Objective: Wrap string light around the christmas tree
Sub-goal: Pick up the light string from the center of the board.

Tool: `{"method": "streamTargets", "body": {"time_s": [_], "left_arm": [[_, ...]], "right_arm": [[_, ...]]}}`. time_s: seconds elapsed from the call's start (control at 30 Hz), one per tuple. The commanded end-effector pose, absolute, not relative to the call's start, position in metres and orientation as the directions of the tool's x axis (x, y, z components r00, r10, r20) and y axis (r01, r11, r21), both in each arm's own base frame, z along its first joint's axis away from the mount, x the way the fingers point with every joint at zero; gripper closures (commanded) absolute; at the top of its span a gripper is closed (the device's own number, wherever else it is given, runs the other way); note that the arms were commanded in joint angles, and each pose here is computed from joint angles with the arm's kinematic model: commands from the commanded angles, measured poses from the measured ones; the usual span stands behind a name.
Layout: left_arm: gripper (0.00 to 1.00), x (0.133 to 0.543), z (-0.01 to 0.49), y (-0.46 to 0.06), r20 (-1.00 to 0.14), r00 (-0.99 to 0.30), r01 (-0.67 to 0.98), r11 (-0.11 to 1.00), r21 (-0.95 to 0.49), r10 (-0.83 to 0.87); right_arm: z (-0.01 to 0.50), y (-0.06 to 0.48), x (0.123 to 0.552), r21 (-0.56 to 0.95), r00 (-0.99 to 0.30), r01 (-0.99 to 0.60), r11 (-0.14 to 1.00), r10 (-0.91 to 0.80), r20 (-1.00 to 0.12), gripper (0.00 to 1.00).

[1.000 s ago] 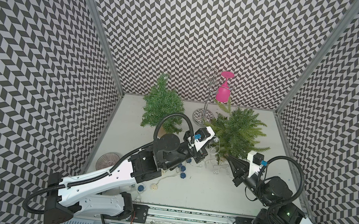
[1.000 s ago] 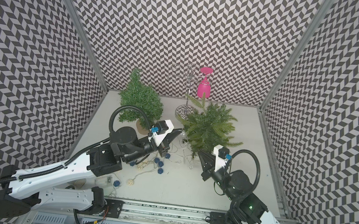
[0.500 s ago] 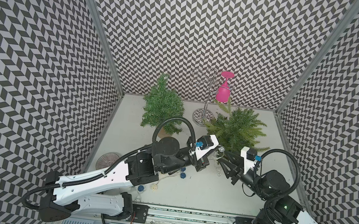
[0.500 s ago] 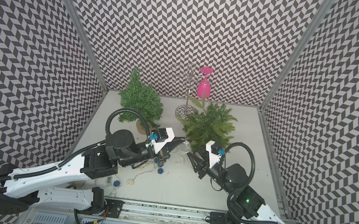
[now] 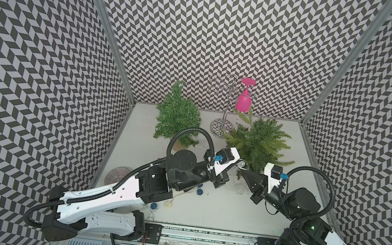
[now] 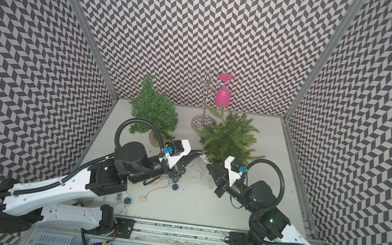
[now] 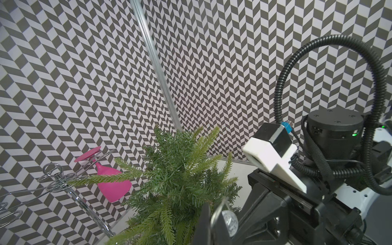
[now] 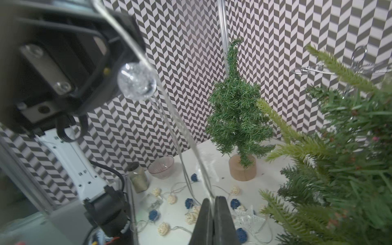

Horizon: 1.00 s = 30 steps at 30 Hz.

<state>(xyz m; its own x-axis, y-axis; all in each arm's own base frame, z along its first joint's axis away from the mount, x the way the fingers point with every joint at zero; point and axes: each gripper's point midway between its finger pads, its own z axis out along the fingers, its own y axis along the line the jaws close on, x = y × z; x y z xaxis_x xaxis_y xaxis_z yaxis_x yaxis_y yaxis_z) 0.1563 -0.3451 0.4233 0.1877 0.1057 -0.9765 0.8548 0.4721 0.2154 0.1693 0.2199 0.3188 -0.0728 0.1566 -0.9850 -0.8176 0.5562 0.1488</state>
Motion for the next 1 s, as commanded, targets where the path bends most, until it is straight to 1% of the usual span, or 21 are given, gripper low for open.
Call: {"method": "streamTargets", "body": {"time_s": [0.0,0.07,0.17,0.2,0.27,0.37,0.4,0.5,0.53,0.57,0.6,0.7,0.73,0.77,0.83,0.87,0.9,0.97], "left_arm": [[1.00,0.173,0.441,-0.333,-0.973,0.209,0.787,0.574,0.224,0.094],[0.98,0.181,0.440,-0.334,-0.973,0.210,0.776,0.589,0.226,0.095],[0.91,0.177,0.430,-0.345,-0.972,0.217,0.818,0.527,0.229,0.086],[0.88,0.174,0.426,-0.349,-0.972,0.224,0.831,0.507,0.229,0.072],[0.79,0.167,0.417,-0.353,-0.969,0.241,0.851,0.471,0.233,0.045],[0.82,0.161,0.406,-0.354,-0.967,0.254,0.862,0.450,0.234,0.014],[0.81,0.161,0.400,-0.353,-0.967,0.255,0.860,0.453,0.233,0.014],[0.62,0.163,0.381,-0.343,-0.970,0.244,0.850,0.482,0.213,-0.002],[0.58,0.160,0.374,-0.341,-0.970,0.243,0.855,0.476,0.207,-0.013],[0.52,0.156,0.368,-0.340,-0.968,0.249,0.862,0.461,0.211,-0.023],[0.43,0.152,0.363,-0.340,-0.965,0.258,0.870,0.443,0.216,-0.037],[0.29,0.143,0.347,-0.354,-0.965,0.262,0.897,0.374,0.237,-0.017],[0.26,0.144,0.339,-0.361,-0.967,0.253,0.896,0.374,0.238,0.008],[0.25,0.148,0.329,-0.367,-0.969,0.243,0.885,0.400,0.239,0.041],[0.24,0.165,0.310,-0.369,-0.974,0.209,0.849,0.479,0.223,0.084],[0.23,0.175,0.305,-0.365,-0.979,0.191,0.820,0.536,0.201,0.076],[0.21,0.184,0.299,-0.361,-0.983,0.177,0.806,0.565,0.177,0.056],[0.22,0.189,0.290,-0.361,-0.990,0.142,0.825,0.549,0.132,0.025]], "right_arm": [[0.361,0.197,0.170,0.165,0.000,-0.773,0.613,0.261,-0.965,1.00],[0.374,0.181,0.171,0.195,0.008,-0.733,0.652,0.295,-0.955,1.00],[0.394,0.172,0.166,0.205,0.015,-0.725,0.657,0.312,-0.950,1.00],[0.398,0.174,0.164,0.195,0.018,-0.739,0.645,0.309,-0.951,1.00],[0.403,0.178,0.165,0.184,0.021,-0.745,0.641,0.298,-0.954,1.00],[0.408,0.185,0.169,0.169,0.016,-0.745,0.645,0.270,-0.963,1.00],[0.411,0.186,0.169,0.162,0.019,-0.750,0.642,0.265,-0.964,1.00],[0.420,0.188,0.165,0.151,0.033,-0.767,0.624,0.273,-0.961,1.00],[0.422,0.190,0.162,0.144,0.033,-0.780,0.609,0.269,-0.963,1.00],[0.422,0.190,0.161,0.139,0.032,-0.783,0.606,0.263,-0.964,1.00],[0.422,0.191,0.160,0.132,0.033,-0.785,0.605,0.254,-0.967,1.00],[0.422,0.191,0.159,0.126,0.045,-0.791,0.599,0.261,-0.964,1.00],[0.421,0.193,0.157,0.118,0.047,-0.798,0.591,0.257,-0.965,1.00],[0.421,0.193,0.156,0.114,0.049,-0.803,0.585,0.254,-0.966,1.00],[0.420,0.192,0.156,0.115,0.047,-0.799,0.590,0.252,-0.967,1.00],[0.421,0.190,0.156,0.115,0.052,-0.796,0.595,0.256,-0.965,1.00],[0.422,0.187,0.154,0.115,0.057,-0.794,0.597,0.261,-0.964,1.00],[0.422,0.185,0.153,0.113,0.065,-0.791,0.601,0.265,-0.962,1.00]]}}
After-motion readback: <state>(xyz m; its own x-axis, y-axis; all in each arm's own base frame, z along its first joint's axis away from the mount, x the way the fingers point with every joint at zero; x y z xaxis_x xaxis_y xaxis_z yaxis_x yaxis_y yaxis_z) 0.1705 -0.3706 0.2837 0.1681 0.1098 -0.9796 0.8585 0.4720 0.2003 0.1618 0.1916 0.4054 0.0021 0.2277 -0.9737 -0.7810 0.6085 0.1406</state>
